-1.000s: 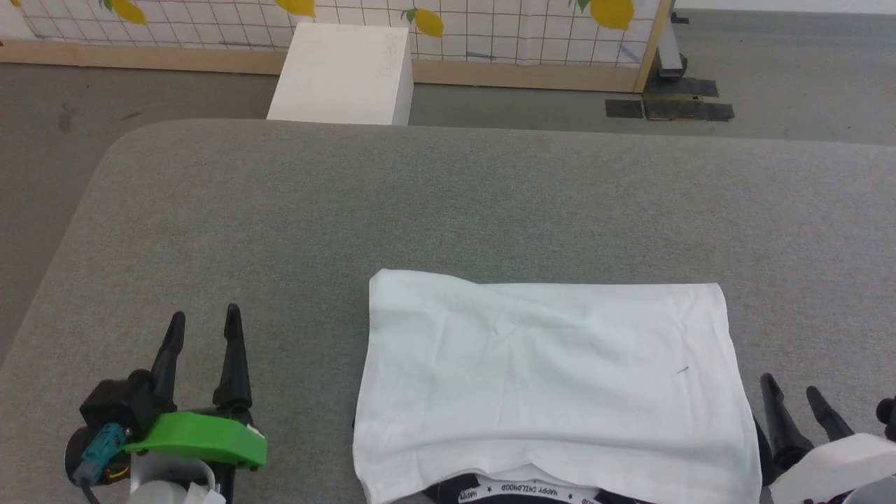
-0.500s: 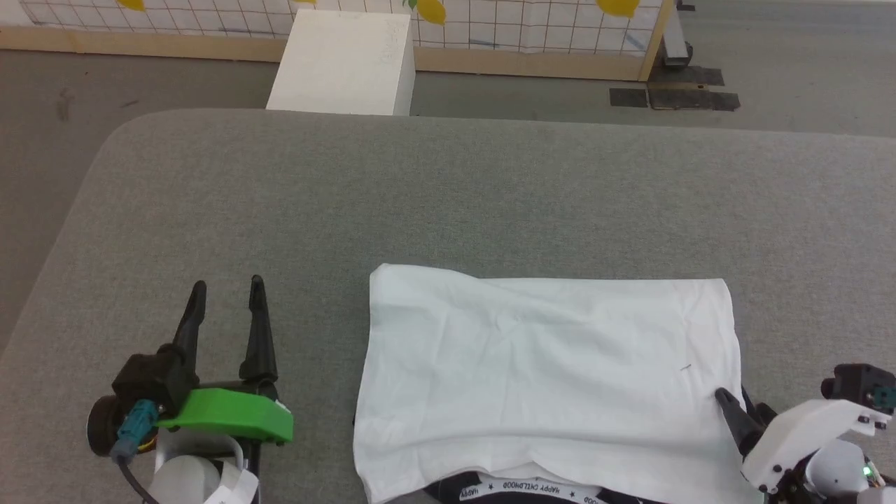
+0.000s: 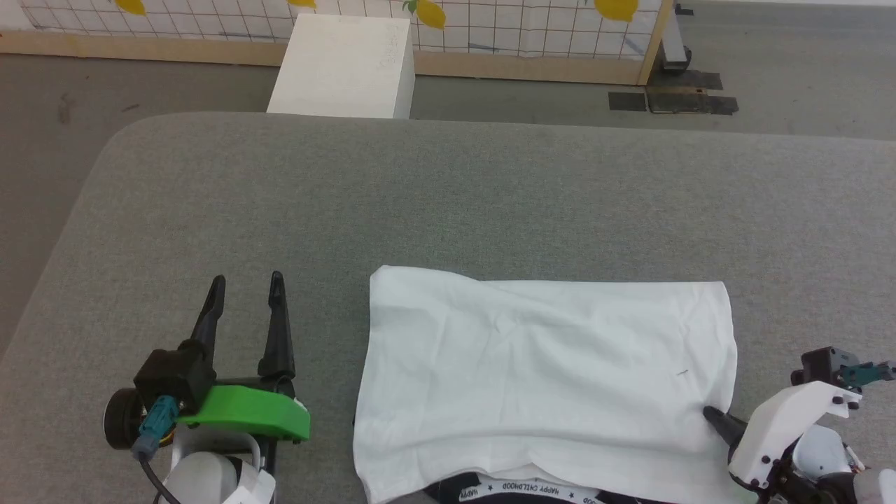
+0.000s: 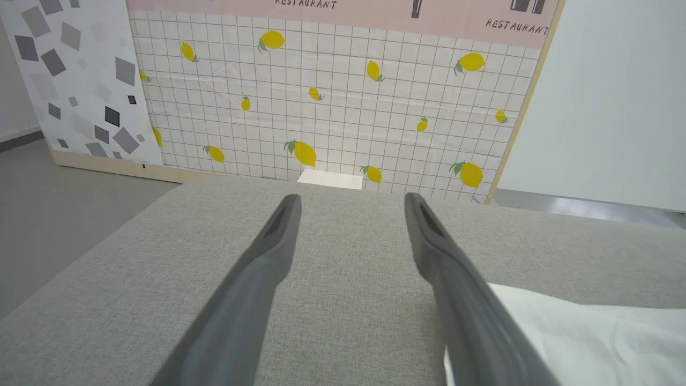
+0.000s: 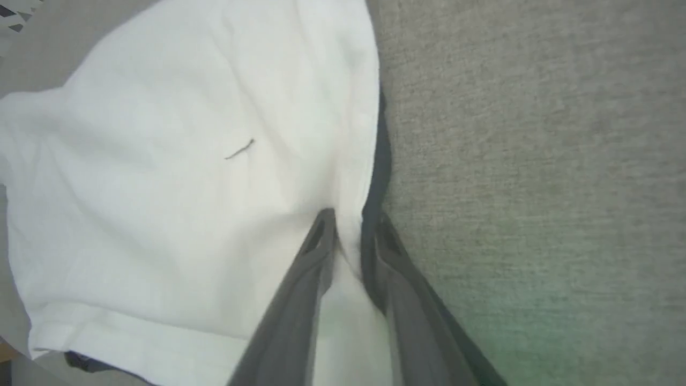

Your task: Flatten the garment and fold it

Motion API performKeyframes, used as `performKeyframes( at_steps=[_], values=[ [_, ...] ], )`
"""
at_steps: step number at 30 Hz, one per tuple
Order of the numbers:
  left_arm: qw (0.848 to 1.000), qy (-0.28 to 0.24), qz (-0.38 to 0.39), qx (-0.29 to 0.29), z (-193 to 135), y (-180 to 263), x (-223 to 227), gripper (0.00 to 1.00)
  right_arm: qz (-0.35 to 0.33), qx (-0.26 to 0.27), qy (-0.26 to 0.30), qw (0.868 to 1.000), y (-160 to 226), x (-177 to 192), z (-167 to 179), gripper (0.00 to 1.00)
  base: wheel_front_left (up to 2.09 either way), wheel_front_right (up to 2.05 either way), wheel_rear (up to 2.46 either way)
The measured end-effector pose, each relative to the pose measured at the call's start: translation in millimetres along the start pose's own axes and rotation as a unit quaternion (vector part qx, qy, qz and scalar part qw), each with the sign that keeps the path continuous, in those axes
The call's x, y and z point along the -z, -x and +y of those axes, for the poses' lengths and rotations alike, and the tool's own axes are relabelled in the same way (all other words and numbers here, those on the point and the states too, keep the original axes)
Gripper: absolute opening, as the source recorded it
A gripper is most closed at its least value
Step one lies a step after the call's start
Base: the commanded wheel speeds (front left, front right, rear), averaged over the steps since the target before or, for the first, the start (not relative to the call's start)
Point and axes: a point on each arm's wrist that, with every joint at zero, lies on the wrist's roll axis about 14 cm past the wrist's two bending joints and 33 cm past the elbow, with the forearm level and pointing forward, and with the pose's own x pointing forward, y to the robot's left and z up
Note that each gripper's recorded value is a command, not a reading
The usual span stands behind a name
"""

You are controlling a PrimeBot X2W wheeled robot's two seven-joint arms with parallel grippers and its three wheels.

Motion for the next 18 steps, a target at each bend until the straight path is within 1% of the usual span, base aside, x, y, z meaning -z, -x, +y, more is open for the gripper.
performKeyframes(
  at_steps=[4, 8, 11, 15, 18],
  values=[
    [1.000, 0.001, -0.001, 0.004, -3.1, -0.2, -0.3, 1.00, -0.008, -0.004, -0.003, 1.000, 1.2, -0.5, 2.9, 0.00, 0.00, 0.00, 0.00],
    [1.000, 0.003, 0.002, 0.007, -5.8, 0.0, 1.4, 1.00, -0.036, 0.010, -0.013, 0.999, 5.2, -8.2, -6.7, 0.00, 0.00, 0.00, 0.00],
    [1.000, 0.005, 0.004, 0.008, -7.0, 0.3, 2.8, 1.00, -0.063, 0.034, -0.022, 0.997, 10.9, -18.1, -22.2, 0.00, 0.00, 0.00, 0.00],
    [1.000, 0.007, 0.006, 0.007, -7.1, 0.4, 4.2, 1.00, -0.103, 0.077, -0.036, 0.991, 25.2, -33.3, -51.3, 0.00, 0.00, 0.00, 0.00],
    [1.000, 0.007, 0.009, 0.007, -7.3, 1.3, 5.9, 1.00, -0.117, 0.115, -0.038, 0.986, 37.8, -37.9, -73.6, 0.00, 0.00, 0.00, 0.00]
  ],
)
